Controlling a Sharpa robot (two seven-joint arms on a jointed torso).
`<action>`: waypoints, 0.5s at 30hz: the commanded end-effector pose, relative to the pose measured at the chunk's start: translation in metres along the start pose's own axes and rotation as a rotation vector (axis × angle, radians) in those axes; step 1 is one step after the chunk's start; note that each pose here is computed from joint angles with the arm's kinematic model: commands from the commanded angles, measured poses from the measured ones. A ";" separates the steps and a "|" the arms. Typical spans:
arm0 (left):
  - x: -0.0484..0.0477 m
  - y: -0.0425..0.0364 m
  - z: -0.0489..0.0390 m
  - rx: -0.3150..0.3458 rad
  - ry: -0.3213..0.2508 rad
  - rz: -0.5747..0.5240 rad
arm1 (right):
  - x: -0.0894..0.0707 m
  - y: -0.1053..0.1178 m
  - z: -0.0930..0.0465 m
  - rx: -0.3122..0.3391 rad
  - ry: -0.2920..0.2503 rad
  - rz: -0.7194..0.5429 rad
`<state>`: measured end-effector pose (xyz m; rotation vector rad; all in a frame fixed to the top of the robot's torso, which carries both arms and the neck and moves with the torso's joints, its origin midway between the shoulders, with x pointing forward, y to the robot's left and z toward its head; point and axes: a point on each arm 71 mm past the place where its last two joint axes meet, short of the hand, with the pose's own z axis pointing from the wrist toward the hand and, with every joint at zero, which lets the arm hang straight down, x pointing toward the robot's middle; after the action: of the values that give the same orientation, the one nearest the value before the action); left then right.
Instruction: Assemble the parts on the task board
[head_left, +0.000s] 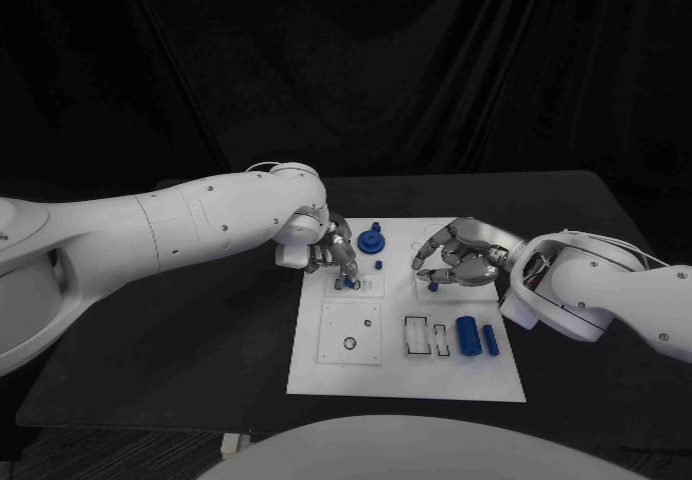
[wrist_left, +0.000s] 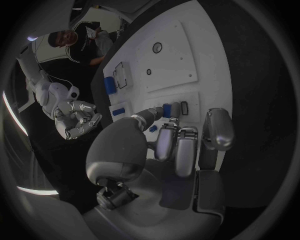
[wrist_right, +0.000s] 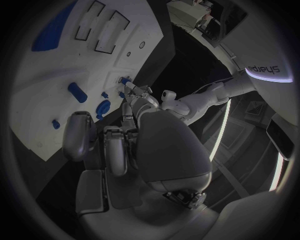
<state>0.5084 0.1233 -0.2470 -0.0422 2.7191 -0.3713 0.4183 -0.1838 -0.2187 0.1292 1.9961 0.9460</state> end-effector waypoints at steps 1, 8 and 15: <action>0.0020 -0.0034 0.0016 0.022 0.007 -0.026 | 0.002 -0.001 0.000 0.016 0.012 -0.001; 0.0020 -0.0055 0.0024 0.026 0.006 -0.032 | 0.002 -0.002 0.000 0.017 0.012 -0.001; 0.0022 -0.0067 0.0032 0.026 0.007 -0.032 | 0.002 -0.002 -0.001 0.018 0.012 0.000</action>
<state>0.5082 0.1184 -0.2485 -0.0632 2.7211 -0.3901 0.4181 -0.1843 -0.2191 0.1292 2.0005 0.9440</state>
